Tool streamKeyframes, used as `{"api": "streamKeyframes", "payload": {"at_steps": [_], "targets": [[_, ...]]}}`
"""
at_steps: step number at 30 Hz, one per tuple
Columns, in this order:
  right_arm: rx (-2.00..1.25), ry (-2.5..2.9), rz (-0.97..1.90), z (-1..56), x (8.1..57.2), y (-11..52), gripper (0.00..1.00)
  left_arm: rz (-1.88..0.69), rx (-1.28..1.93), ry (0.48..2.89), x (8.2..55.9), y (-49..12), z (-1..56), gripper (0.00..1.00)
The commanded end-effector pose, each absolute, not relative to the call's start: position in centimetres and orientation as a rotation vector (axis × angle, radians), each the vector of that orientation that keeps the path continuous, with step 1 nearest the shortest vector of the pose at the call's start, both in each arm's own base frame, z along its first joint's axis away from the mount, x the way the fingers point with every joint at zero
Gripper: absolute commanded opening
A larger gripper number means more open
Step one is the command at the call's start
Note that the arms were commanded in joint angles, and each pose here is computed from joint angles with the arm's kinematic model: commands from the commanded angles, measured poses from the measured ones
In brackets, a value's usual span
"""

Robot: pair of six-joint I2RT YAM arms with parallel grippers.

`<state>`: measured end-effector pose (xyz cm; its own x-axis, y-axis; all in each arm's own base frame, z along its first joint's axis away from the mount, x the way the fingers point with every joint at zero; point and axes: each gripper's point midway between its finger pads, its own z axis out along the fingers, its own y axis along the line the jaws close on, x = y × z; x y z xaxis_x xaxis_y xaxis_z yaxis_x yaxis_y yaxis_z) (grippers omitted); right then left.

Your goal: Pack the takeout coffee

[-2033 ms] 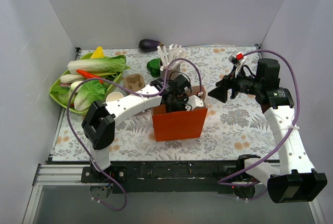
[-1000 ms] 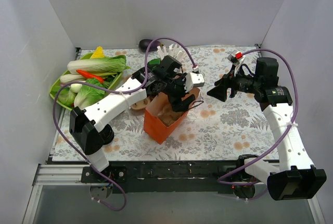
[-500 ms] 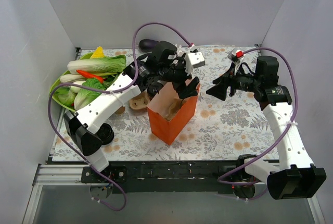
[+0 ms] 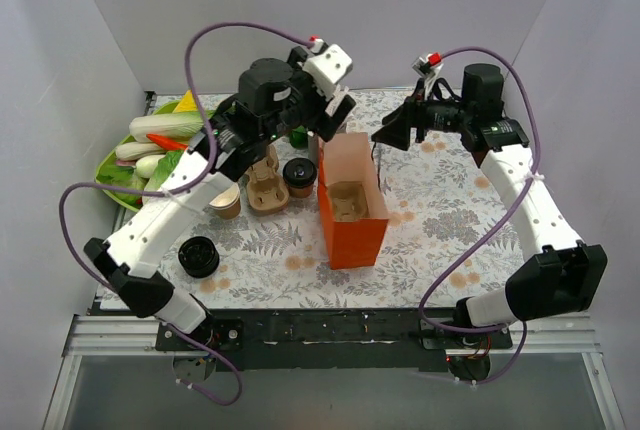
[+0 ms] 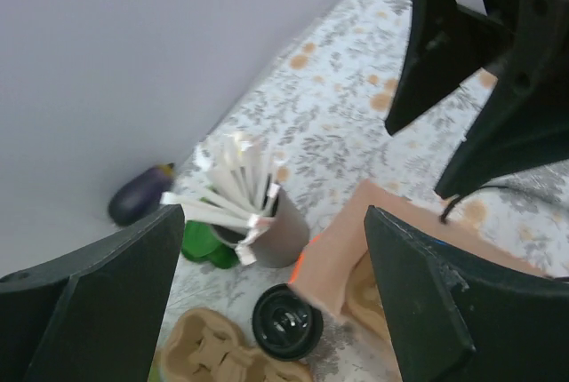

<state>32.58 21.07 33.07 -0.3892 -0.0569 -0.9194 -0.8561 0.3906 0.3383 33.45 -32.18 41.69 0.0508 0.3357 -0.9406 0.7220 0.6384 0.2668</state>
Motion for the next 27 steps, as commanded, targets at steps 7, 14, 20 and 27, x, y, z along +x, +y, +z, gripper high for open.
{"api": "streamKeyframes", "payload": {"at_steps": [7,14,20,27], "targets": [[-0.908,1.658,1.067,34.8,32.6,23.4,0.78,-0.346,0.822,1.634,27.8,-23.8,42.2,0.90],[-0.885,1.660,0.963,36.2,33.2,22.5,0.78,-0.460,0.922,1.682,27.5,-25.8,39.0,0.93],[-0.739,1.717,0.696,37.3,32.2,17.8,0.80,-0.312,0.808,1.644,32.1,-25.5,40.3,0.90],[-0.904,1.730,0.848,35.0,24.7,18.3,0.81,-0.104,0.604,1.698,37.0,-21.5,36.9,0.86]]}}
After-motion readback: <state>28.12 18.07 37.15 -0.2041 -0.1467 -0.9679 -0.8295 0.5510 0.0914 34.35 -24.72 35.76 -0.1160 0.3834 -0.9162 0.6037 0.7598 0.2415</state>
